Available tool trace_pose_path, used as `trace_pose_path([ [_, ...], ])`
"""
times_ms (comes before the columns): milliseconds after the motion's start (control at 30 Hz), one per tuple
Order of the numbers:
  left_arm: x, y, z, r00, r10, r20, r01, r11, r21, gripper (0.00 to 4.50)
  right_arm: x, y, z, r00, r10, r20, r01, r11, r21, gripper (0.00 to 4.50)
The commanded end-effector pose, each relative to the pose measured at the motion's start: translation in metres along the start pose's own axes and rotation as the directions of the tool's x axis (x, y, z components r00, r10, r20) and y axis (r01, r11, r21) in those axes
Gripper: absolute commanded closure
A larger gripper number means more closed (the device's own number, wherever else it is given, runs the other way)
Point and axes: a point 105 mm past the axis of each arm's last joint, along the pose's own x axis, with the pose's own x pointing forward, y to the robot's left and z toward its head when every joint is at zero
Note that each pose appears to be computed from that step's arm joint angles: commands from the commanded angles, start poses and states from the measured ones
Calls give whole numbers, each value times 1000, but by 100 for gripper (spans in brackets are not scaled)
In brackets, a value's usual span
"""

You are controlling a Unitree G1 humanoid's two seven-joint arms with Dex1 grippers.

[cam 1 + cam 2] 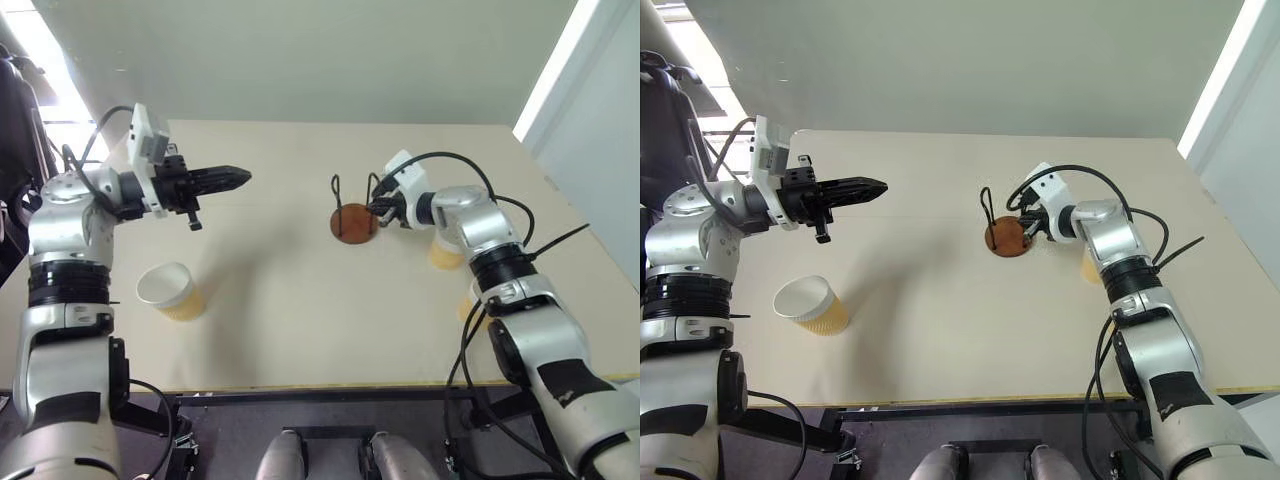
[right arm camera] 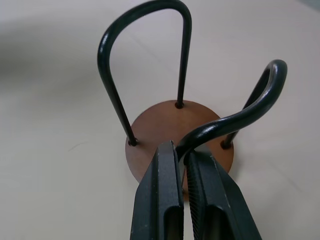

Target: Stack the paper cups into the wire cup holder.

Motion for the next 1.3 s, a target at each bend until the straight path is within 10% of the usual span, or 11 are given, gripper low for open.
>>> trace_pose_path([
  [33, -5, 2, 16, 1000, 6, 20, -7, 999, 52, 450, -7, 13, 10, 996, 84, 14, -84, 996, -28, 448],
  [1300, 2, -12, 10, 994, -109, 9, 109, 994, 16, 450, -27, 45, -2, 972, 220, -78, -224, 974, -43, 448],
])
